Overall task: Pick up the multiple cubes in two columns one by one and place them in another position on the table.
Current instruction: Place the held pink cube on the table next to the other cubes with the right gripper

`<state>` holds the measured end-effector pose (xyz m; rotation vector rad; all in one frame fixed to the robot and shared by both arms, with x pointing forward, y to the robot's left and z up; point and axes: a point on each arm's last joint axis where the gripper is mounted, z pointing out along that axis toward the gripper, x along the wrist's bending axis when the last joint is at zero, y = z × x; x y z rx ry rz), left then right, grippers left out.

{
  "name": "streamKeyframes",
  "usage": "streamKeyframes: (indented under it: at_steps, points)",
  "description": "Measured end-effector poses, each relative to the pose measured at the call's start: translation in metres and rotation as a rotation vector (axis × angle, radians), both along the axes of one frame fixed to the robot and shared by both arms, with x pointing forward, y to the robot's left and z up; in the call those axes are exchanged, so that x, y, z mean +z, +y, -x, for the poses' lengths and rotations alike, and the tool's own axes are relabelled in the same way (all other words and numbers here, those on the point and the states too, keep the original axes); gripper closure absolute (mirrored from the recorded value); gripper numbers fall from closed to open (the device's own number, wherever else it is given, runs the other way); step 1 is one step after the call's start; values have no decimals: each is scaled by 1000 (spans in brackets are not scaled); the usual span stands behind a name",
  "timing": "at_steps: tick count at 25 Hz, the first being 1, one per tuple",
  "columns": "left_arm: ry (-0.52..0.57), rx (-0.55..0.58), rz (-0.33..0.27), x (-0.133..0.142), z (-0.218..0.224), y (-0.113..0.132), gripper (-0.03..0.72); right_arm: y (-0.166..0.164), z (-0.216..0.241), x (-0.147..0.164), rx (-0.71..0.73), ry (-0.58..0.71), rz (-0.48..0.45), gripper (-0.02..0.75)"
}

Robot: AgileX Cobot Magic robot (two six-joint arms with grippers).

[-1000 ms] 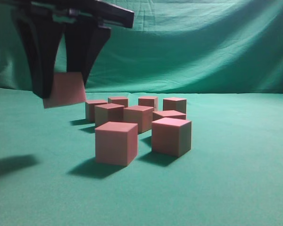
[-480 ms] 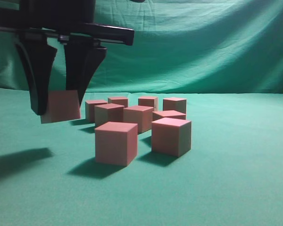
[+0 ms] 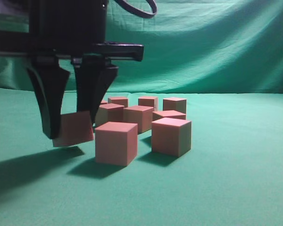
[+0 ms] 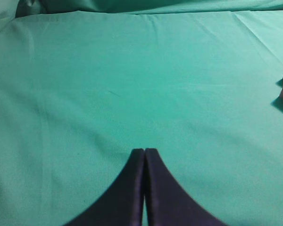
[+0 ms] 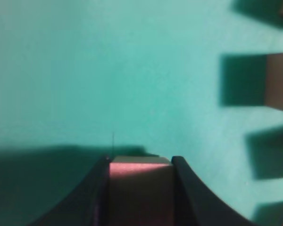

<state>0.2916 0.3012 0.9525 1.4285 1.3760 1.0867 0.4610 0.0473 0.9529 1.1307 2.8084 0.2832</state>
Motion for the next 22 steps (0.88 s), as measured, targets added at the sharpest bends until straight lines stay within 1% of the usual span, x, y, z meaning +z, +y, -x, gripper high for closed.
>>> streamKeyframes:
  at_steps: [7,22]
  points:
    - [0,0,0,0,0,0,688,4,-2,-1,5,-29,-52,480]
    - [0,0,0,0,0,0,688,3,0,-2,-4,-7,-45,480]
